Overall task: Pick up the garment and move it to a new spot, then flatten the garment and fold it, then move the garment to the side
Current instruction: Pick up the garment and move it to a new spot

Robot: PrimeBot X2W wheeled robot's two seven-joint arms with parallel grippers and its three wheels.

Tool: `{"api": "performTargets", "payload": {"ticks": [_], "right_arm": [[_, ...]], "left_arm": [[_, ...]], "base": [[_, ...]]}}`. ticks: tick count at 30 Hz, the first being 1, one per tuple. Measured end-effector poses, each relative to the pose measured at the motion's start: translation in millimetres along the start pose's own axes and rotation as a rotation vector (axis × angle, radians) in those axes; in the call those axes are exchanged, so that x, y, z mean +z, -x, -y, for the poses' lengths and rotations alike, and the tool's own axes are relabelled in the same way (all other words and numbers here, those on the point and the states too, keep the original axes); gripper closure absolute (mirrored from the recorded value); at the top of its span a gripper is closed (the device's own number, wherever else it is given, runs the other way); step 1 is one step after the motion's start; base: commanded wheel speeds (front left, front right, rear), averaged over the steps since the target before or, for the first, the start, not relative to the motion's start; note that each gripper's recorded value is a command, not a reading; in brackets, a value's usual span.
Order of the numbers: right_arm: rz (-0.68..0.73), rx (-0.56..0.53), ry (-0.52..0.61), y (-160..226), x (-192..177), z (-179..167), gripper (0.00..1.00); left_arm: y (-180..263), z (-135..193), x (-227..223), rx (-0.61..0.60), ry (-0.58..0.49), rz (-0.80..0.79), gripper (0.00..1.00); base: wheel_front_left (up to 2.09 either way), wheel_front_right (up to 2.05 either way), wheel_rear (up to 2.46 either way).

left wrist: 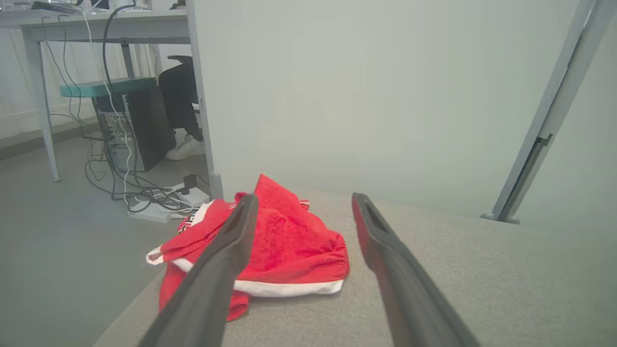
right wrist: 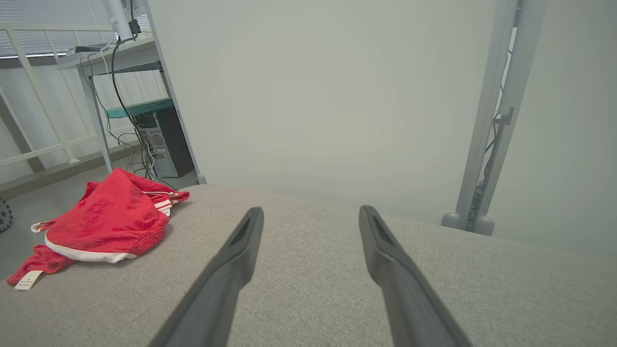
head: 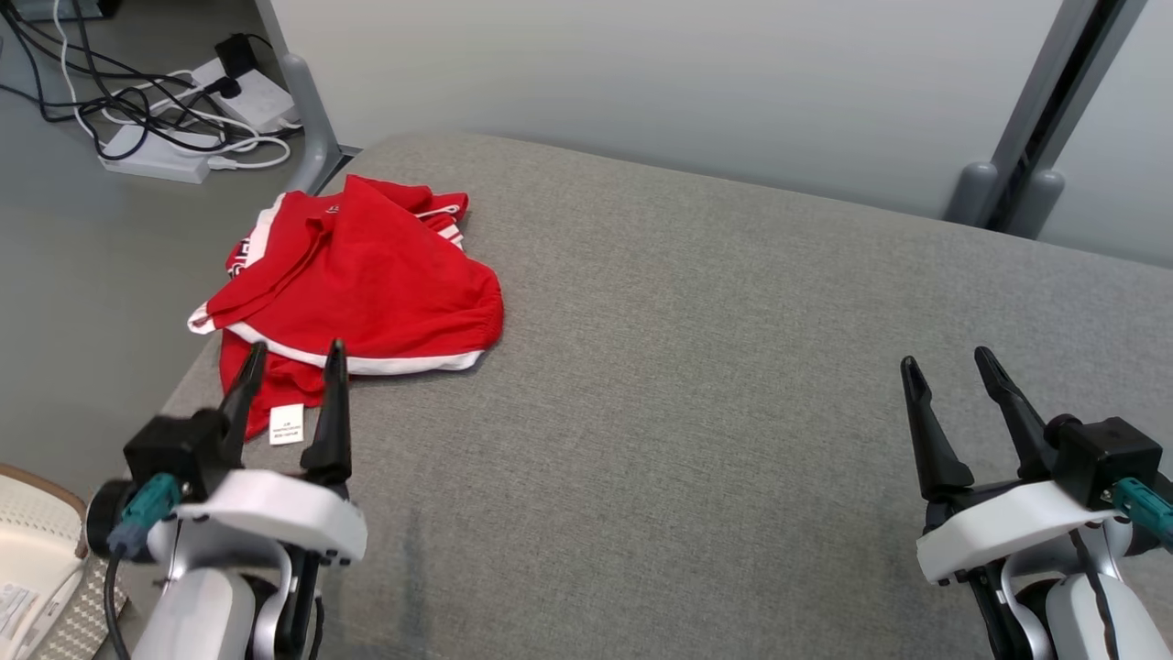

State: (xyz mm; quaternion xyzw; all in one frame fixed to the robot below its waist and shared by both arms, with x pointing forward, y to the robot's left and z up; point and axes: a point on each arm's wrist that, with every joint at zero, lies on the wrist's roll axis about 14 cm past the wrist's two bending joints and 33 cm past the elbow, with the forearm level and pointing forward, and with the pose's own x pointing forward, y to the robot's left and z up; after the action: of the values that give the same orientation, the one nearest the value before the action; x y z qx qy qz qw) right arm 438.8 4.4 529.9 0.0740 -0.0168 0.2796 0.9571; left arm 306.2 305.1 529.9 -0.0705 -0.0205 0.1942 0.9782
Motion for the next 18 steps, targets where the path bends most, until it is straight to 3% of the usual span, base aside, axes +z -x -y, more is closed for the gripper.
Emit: {"api": "performTargets", "payload": {"ticks": [6, 11, 18], "right_arm": [[-0.011, -0.016, -0.002, 0.0, -2.8, 9.0, 0.00], [-0.041, -0.052, 0.002, -0.1, -13.1, 30.0, 0.00], [-0.088, -0.140, 0.003, 9.2, -33.4, 69.4, 0.00]], "left_arm": [[-28.9, 33.6, 12.5, -0.114, -0.010, -0.003, 0.00], [-60.5, 61.6, -28.9, -0.193, -0.015, -0.177, 0.00], [-77.7, 75.9, -115.4, -0.229, -0.046, -0.466, 0.00]], "base": [[0.00, 0.00, 0.00], [0.00, 0.00, 0.00], [0.00, 0.00, 0.00]]}}
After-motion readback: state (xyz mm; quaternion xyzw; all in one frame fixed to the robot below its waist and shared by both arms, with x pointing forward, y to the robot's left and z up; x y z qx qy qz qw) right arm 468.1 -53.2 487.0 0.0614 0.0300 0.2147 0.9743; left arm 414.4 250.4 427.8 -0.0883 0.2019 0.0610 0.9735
